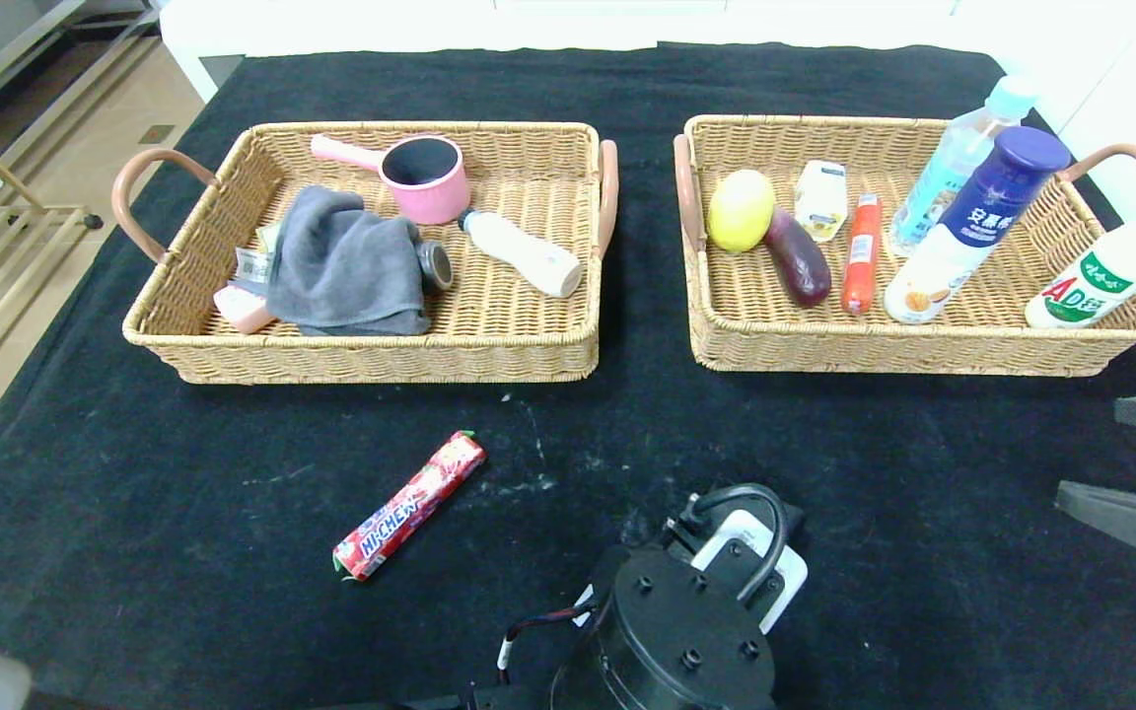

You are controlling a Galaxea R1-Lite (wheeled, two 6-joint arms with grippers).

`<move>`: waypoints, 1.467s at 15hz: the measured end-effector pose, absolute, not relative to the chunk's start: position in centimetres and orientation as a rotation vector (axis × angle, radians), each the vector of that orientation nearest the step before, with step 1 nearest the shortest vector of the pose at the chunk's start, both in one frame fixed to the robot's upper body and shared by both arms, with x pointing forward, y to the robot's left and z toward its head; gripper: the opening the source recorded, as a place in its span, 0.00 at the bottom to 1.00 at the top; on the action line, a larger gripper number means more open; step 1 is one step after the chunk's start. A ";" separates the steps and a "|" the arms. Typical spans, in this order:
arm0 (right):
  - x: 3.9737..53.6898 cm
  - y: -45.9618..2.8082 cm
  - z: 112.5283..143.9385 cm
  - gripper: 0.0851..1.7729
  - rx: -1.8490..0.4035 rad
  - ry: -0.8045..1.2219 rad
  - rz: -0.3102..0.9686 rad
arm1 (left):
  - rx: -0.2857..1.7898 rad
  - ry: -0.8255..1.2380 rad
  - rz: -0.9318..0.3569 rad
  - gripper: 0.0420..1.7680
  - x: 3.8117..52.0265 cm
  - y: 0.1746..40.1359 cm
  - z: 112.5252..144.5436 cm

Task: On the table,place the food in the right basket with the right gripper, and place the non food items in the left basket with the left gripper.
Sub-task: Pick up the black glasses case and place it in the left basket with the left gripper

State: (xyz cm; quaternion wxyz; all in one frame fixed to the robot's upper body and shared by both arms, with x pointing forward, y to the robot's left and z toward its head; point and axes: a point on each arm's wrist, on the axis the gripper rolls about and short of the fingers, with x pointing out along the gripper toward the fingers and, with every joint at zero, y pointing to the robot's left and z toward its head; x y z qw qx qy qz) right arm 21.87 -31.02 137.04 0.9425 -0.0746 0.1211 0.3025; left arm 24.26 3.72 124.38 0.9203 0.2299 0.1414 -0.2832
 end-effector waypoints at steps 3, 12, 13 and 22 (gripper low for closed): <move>21.9 -31.0 137.0 0.96 -0.152 0.247 0.618 | 0.470 0.288 -0.580 0.48 24.3 3.7 124.4; 21.9 -31.0 137.0 0.96 -0.152 0.250 0.620 | 0.475 0.292 -0.580 0.41 24.2 3.9 124.3; 21.9 -31.0 137.0 0.96 -0.152 0.250 0.620 | 0.474 0.292 -0.581 0.41 24.2 3.9 124.3; 21.9 -31.0 137.0 0.96 -0.152 0.250 0.621 | 0.479 0.240 -0.587 0.35 23.6 5.0 126.5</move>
